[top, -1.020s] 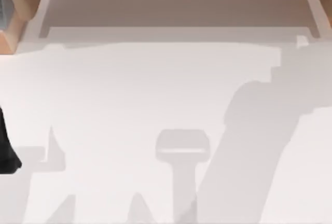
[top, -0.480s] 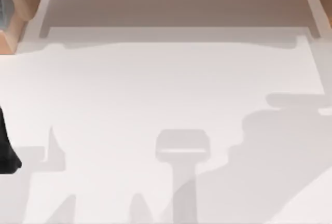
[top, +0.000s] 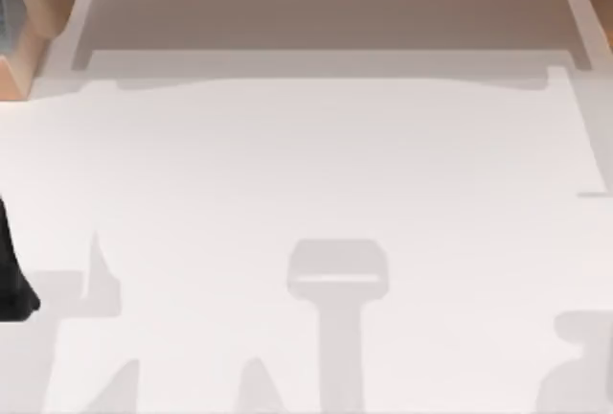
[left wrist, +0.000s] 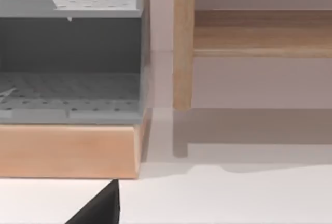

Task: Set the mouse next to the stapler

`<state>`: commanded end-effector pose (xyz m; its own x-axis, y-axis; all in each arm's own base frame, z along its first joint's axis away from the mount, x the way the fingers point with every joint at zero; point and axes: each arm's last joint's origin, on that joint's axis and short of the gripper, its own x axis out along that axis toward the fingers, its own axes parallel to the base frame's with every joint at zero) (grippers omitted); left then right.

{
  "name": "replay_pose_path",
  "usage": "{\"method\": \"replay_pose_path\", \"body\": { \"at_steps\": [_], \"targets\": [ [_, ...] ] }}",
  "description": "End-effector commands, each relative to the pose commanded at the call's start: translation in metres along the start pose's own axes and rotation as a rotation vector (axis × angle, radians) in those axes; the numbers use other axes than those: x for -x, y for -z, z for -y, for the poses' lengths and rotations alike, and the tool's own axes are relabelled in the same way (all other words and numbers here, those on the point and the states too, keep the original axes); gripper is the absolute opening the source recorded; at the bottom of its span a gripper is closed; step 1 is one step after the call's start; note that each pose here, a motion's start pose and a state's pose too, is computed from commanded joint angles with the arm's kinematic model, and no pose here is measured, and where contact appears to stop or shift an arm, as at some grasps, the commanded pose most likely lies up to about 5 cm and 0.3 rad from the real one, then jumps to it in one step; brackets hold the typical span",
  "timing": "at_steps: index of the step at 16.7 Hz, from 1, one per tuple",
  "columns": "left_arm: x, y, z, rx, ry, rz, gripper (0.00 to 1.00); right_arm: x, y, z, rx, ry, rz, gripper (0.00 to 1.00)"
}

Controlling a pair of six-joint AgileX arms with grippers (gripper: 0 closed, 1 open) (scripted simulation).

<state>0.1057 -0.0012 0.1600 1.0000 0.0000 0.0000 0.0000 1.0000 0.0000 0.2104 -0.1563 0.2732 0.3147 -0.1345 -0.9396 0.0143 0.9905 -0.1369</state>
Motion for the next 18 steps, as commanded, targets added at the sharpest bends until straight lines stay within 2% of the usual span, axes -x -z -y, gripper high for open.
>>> {"method": "replay_pose_path", "body": {
  "at_steps": [5,10,13,18],
  "targets": [
    [0.0,0.0,0.0,0.0,0.0,0.0,1.0,-0.026,0.073,-0.031,0.001,-0.053,-0.107,0.0],
    [0.0,0.0,0.0,0.0,0.0,0.0,1.0,-0.051,0.125,-0.061,0.001,-0.113,-0.189,0.0],
    [0.0,0.0,0.0,0.0,0.0,0.0,1.0,-0.06,0.141,-0.071,0.001,-0.135,-0.214,0.0],
    [0.0,0.0,0.0,0.0,0.0,0.0,1.0,-0.062,0.143,-0.073,0.001,-0.139,-0.218,0.0]
  ]
}}
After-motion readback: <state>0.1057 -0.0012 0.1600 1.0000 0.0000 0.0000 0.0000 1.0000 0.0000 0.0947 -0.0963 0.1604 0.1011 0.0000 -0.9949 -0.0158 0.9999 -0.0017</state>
